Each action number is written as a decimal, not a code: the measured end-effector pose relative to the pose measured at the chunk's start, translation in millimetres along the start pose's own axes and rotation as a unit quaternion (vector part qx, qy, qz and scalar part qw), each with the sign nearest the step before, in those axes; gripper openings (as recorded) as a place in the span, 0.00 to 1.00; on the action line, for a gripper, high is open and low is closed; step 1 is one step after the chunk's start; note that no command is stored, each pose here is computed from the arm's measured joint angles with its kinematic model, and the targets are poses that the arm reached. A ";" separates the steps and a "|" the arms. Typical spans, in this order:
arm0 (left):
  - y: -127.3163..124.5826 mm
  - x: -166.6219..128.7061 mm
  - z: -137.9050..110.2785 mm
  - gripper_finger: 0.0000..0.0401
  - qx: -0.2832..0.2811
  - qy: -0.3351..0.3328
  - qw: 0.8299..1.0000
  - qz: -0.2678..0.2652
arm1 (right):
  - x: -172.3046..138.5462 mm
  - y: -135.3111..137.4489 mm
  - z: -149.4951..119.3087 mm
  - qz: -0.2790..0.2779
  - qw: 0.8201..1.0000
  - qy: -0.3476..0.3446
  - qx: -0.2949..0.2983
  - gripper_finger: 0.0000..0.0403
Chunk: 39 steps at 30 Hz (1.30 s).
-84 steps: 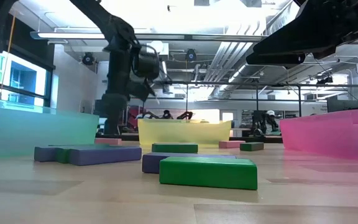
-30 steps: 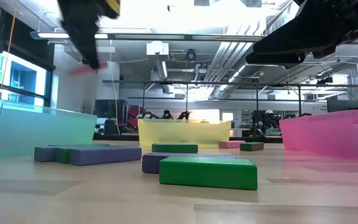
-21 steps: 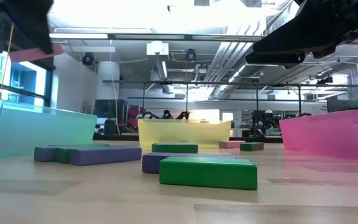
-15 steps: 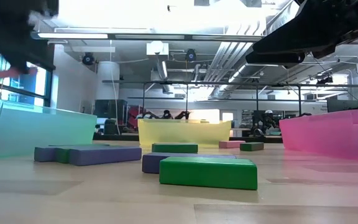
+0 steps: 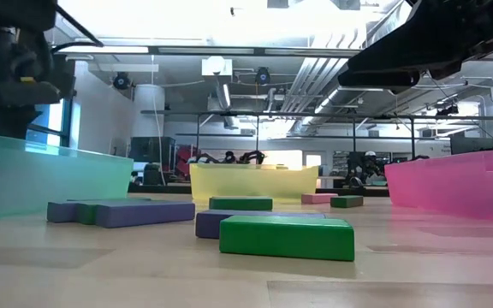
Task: Sort blocks
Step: Put the pink block into the blue bin, then put the blue block into the pink bin
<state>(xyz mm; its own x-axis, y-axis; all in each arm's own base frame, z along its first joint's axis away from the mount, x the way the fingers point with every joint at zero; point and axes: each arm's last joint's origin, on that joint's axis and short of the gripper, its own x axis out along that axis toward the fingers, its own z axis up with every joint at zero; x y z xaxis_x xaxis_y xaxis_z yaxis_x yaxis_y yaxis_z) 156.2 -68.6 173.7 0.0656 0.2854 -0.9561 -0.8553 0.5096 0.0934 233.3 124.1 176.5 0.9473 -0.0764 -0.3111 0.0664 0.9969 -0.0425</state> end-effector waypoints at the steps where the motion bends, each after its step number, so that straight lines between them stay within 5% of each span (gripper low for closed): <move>1: 0.6 -0.4 1.1 0.24 0.002 0.000 1.000 -0.002 | 0.0 0.0 0.1 0.000 1.000 0.000 0.000 0.47; 9: 11.0 -13.3 9.2 0.48 0.003 -0.005 0.999 -0.049 | 0.0 0.2 1.0 0.001 1.000 -0.004 0.003 0.47; 15: 20.7 -28.1 12.5 0.50 -0.022 -0.024 0.993 -0.113 | 0.0 0.1 0.9 0.001 1.000 -0.004 0.003 0.47; 19: 15.0 -41.3 16.1 0.50 -0.018 -0.104 0.975 -0.197 | 0.0 0.1 0.9 0.001 1.000 -0.004 0.003 0.47; 24: -11.1 -64.5 22.2 0.50 0.034 -0.256 0.915 -0.308 | 0.1 0.0 0.9 0.000 1.000 -0.004 0.003 0.47; 34: -77.8 -114.1 19.8 0.50 0.153 -0.475 0.712 -0.494 | 0.1 0.1 1.1 0.001 1.000 -0.005 0.003 0.47; 36: -88.1 -111.1 16.9 0.50 0.164 -0.487 0.695 -0.503 | 0.1 0.1 1.0 0.001 1.000 -0.004 0.003 0.47; 39: -101.8 -97.6 12.9 0.50 0.175 -0.478 0.706 -0.492 | 0.1 0.0 0.9 0.001 1.000 -0.004 0.003 0.47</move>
<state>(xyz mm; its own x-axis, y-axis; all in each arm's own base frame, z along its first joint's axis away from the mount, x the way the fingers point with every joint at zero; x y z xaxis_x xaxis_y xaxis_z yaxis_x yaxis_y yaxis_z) 243.5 -137.8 261.1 0.9999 -0.0147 0.0028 0.0149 0.9646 -0.2634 233.6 124.2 177.3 0.9498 -0.0752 -0.3038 0.0671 0.9971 -0.0369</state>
